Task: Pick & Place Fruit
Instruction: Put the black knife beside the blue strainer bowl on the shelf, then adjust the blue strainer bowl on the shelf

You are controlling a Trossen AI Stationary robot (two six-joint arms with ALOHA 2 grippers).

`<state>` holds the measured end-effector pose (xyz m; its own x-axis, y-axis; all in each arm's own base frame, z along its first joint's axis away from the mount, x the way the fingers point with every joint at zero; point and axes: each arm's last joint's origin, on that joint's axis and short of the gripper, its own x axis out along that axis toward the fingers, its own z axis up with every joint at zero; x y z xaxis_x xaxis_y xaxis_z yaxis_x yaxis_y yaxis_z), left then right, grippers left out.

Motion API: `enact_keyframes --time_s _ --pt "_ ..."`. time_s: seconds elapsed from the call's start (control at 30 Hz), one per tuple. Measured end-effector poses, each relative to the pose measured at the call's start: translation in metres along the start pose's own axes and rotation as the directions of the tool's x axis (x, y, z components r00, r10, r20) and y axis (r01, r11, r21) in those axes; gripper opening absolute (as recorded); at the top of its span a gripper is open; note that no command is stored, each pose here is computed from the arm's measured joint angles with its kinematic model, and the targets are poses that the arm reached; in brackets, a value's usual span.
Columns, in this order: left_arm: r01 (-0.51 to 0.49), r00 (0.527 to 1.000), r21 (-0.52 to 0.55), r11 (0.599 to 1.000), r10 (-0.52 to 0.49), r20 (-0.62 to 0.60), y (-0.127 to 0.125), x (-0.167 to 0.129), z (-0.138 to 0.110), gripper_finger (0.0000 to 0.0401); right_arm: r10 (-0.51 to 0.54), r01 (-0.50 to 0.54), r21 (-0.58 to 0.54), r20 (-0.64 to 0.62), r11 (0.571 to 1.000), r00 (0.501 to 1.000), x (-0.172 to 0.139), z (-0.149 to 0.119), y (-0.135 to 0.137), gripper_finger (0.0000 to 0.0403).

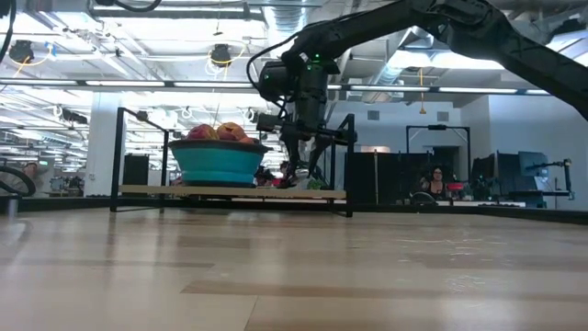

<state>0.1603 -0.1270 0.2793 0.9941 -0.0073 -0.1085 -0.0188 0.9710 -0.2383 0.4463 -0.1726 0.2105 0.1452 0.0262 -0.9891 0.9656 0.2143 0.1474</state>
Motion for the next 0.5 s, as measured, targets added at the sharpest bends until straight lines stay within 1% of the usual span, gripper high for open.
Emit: enact_keyframes --time_s 0.17,0.3,0.5 --pt "0.0 1.0 0.0 1.0 0.0 0.0 0.0 0.0 0.0 0.0289 -0.016 0.016 -0.015 0.021 1.0 1.0 0.003 0.0015 -0.0001 0.0132" --pt "0.0 1.0 0.0 1.0 0.0 0.0 0.0 0.0 0.0 0.0289 -0.005 0.006 -0.021 0.038 1.0 0.999 0.003 0.0027 0.0012 0.0158" --pt "0.0 1.0 -0.004 1.0 0.0 0.0 0.0 0.0 0.0001 0.0289 0.015 -0.011 -0.07 0.051 0.998 0.999 0.0007 0.0038 0.0032 0.0193"
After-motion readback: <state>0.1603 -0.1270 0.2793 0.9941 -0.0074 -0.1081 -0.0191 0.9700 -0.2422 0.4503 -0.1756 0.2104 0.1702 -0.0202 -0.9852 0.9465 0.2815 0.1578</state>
